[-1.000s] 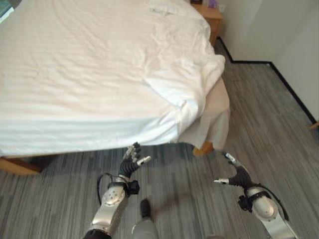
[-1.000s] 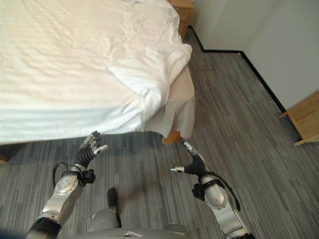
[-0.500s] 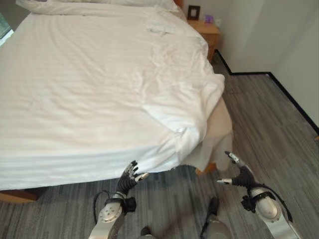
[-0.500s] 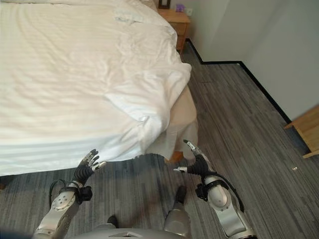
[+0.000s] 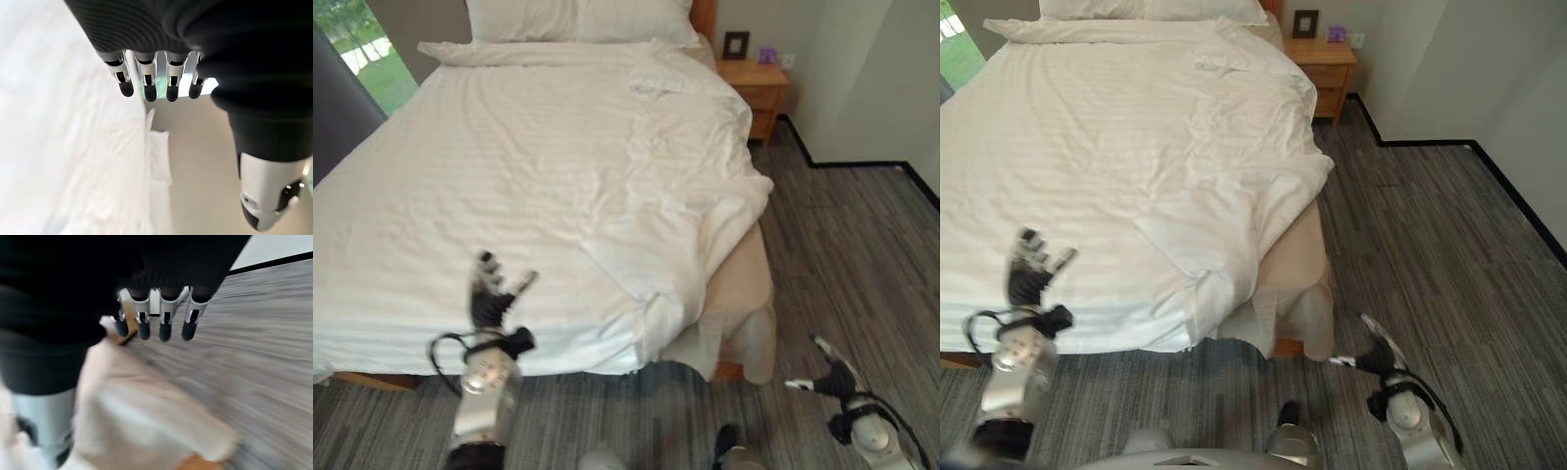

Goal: Making the bed.

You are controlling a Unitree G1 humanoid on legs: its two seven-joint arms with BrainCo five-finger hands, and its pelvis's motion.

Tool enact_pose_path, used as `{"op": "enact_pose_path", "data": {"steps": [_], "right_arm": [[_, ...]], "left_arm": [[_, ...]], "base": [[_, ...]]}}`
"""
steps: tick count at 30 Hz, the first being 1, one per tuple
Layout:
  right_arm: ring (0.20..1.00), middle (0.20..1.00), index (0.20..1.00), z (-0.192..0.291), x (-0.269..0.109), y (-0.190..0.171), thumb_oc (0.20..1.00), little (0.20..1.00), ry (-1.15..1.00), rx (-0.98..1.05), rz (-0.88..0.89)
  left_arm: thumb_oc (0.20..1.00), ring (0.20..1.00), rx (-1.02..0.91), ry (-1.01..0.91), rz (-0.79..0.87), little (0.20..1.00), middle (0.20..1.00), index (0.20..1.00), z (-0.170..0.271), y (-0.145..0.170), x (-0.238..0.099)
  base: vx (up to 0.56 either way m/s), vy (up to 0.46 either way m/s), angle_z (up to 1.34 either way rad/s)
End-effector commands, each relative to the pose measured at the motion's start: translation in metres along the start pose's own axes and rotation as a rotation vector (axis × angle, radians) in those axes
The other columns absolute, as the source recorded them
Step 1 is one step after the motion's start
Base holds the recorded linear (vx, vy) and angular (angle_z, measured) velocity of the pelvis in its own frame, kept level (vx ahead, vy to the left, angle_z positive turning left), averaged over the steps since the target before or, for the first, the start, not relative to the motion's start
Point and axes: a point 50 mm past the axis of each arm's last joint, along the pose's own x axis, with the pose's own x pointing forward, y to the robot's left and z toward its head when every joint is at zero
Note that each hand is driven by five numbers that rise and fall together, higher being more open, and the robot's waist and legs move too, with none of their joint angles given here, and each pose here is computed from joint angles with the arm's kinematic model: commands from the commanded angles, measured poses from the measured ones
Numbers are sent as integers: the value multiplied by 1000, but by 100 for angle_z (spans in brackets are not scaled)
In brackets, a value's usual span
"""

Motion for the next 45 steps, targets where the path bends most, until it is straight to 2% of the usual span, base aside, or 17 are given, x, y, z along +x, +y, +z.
{"op": "enact_pose_path", "data": {"steps": [1, 9, 13, 14, 15, 16, 20, 25, 30, 31, 33, 36, 39, 40, 41, 42, 45], "right_arm": [[1000, 1000, 1000, 9, 11, -16, 1000, 1000, -34, 7, -42], [1000, 1000, 1000, -1, 7, -10, 1000, 1000, -2, 22, 7], [1000, 1000, 1000, 3, 5, -9, 1000, 1000, -36, 7, 33], [1000, 1000, 1000, 3, 6, -10, 1000, 1000, -40, 5, 27], [1000, 1000, 1000, 3, 6, -10, 1000, 1000, -41, 6, 27], [1000, 1000, 1000, 3, 6, -13, 1000, 1000, -42, 5, 19], [1000, 1000, 1000, 7, 7, -15, 1000, 1000, -75, -30, 28], [1000, 1000, 1000, 41, 21, -32, 1000, 1000, -200, -60, -12], [1000, 1000, 1000, 68, 26, -36, 1000, 1000, -293, -33, -9], [1000, 1000, 1000, 73, 26, -35, 1000, 1000, -312, -22, -7], [1000, 1000, 1000, 79, 24, -36, 1000, 1000, -344, -14, -1], [1000, 1000, 1000, 74, 20, -31, 1000, 1000, -336, 0, 17], [1000, 1000, 1000, 68, 17, -28, 1000, 1000, -322, -14, 29], [1000, 1000, 1000, 54, 13, -23, 1000, 1000, -275, -19, 40], [1000, 1000, 1000, 48, 13, -22, 1000, 1000, -249, -14, 38], [1000, 1000, 1000, 48, 13, -22, 1000, 1000, -249, -14, 39], [1000, 1000, 1000, 31, 14, -12, 1000, 1000, -152, 23, 52]], "left_arm": [[1000, 1000, 48, -160, -38, 1000, 1000, 1000, 28, -14, 13], [1000, 1000, 210, -128, -203, 1000, 1000, 1000, 15, -52, 15], [1000, 1000, 614, -108, -209, 1000, 1000, 1000, 1, -51, 33], [1000, 1000, 816, -103, -208, 1000, 1000, 1000, -8, -46, 41], [1000, 1000, 817, -105, -208, 1000, 1000, 1000, -7, -46, 42], [1000, 1000, 943, -120, -231, 1000, 1000, 1000, -8, -43, 46], [1000, 1000, 1163, 1, -257, 1000, 1000, 1000, -38, -32, 47], [1000, 1000, 1296, 74, -288, 1000, 1000, 1000, -47, -36, 58], [1000, 1000, 1321, 335, -280, 1000, 1000, 1000, -72, -12, 50], [200, 200, 1319, 401, -294, 200, 200, 200, -81, -7, 42], [200, 200, 1265, 449, -271, 200, 200, 200, -85, -3, 39], [200, 200, 1199, 383, -251, 200, 200, 200, -75, -11, 48], [200, 200, 1064, 134, -303, 200, 200, 200, -49, -60, 57], [200, 200, 931, -112, -415, 200, 200, 200, -16, -112, 47], [200, 200, 849, -227, -488, 200, 200, 200, 0, -136, 34], [200, 200, 850, -226, -488, 200, 200, 200, 0, -135, 33], [200, 200, 662, -420, -703, 200, 200, 200, 35, -179, -9]], "base": [[212, 64, -26], [157, 44, -52], [86, 48, -21], [57, 35, -27], [49, 39, -25], [21, 28, -20], [-10, 57, -13], [-239, 56, -32], [-72, 21, -25], [-17, 13, -22], [-17, 8, -40], [40, -10, -29], [78, -26, 6], [118, -15, 32], [79, -17, 40], [74, -3, 34], [100, 15, 25]]}}
